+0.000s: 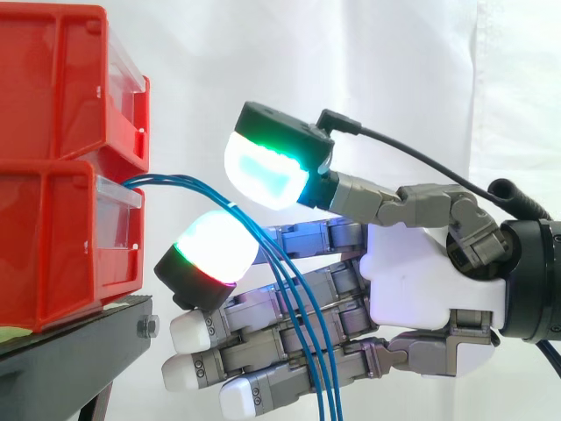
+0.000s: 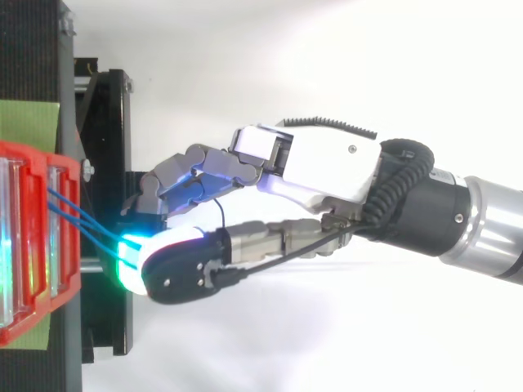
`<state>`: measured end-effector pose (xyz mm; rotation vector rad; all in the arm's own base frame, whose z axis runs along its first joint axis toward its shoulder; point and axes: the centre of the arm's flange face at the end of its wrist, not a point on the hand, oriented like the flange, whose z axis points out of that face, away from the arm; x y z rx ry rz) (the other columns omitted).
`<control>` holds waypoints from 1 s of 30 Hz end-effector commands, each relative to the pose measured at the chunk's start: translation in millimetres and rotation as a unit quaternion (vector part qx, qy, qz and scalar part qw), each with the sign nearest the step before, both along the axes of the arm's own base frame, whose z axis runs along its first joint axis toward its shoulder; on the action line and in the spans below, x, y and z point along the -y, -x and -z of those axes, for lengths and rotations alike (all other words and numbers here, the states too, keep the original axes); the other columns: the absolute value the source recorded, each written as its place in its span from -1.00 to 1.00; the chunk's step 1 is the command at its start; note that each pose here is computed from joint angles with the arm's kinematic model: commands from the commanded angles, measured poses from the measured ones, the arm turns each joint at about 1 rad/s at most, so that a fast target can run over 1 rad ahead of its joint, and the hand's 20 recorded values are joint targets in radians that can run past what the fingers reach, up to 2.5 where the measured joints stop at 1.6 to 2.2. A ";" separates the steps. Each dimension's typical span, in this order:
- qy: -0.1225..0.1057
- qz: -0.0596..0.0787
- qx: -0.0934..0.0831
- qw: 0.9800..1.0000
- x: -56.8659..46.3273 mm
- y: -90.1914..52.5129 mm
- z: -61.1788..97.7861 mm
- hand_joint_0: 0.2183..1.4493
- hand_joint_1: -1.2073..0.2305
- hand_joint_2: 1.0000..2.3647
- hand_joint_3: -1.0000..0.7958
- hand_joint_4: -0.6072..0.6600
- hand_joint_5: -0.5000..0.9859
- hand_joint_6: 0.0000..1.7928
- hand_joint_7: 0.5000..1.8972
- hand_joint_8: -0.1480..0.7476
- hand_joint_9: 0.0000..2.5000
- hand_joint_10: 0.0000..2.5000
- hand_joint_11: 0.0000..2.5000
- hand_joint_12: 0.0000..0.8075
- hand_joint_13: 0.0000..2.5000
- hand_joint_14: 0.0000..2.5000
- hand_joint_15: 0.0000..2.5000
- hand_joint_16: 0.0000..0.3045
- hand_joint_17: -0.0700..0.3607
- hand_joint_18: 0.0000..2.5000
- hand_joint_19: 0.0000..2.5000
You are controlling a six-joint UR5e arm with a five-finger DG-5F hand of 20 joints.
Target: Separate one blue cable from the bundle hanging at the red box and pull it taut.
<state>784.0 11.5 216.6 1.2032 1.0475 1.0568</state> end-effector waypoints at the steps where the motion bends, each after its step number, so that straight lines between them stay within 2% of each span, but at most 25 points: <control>1: 0.000 0.000 0.001 1.000 0.0 0.1 -0.9 -0.38 -0.20 -0.98 -0.19 0.24 -0.61 0.02 -0.38 0.02 -0.43 -0.99 -0.53 -0.10 -0.61 -0.99 -0.79 -0.67 -0.16 -0.61 -0.61; 7: 0.000 0.000 0.000 1.000 0.0 0.0 0.2 -0.34 -0.33 -0.98 -0.26 0.24 -0.62 0.03 -0.42 0.00 -0.44 -0.98 -0.51 -0.10 -0.61 -0.99 -0.79 -0.67 -0.16 -0.61 -0.62; 11: 0.000 0.000 0.000 1.000 0.0 0.0 0.2 -0.29 -0.36 -0.98 -0.24 0.14 -0.63 0.03 -0.38 0.00 -0.44 -0.99 -0.51 -0.11 -0.60 -0.99 -0.79 -0.68 -0.16 -0.59 -0.63; 14: 0.000 0.000 0.000 1.000 0.0 0.0 0.2 -0.21 -0.46 -0.98 -0.26 0.07 -0.63 0.04 -0.37 -0.03 -0.45 -0.98 -0.51 -0.12 -0.60 -0.99 -0.79 -0.68 -0.17 -0.58 -0.64; 19: 0.000 -0.001 0.000 1.000 -1.2 0.0 0.2 -0.05 -0.55 -1.00 -0.42 0.07 -0.62 0.05 -0.36 -0.06 -0.41 -0.98 -0.49 -0.15 -0.57 -0.99 -0.79 -0.69 -0.18 -0.56 -0.64; 21: 0.000 0.000 0.000 1.000 0.0 0.0 0.2 -0.04 -0.57 -1.00 -0.44 0.08 -0.61 0.04 -0.35 -0.07 -0.40 -0.99 -0.48 -0.15 -0.56 -0.99 -0.79 -0.69 -0.18 -0.54 -0.66; 24: 0.000 0.000 0.000 1.000 0.0 0.0 0.2 -0.09 -0.60 -1.00 -0.44 0.10 -0.60 0.04 -0.33 -0.07 -0.38 -0.98 -0.47 -0.16 -0.55 -0.99 -0.78 -0.69 -0.18 -0.53 -0.67; 30: 0.000 0.000 0.000 1.000 0.0 0.0 0.2 -0.43 -0.65 -1.00 -0.44 0.12 -0.59 0.04 -0.37 -0.04 -0.35 -0.98 -0.46 -0.15 -0.53 -0.99 -0.76 -0.69 -0.18 -0.52 -0.62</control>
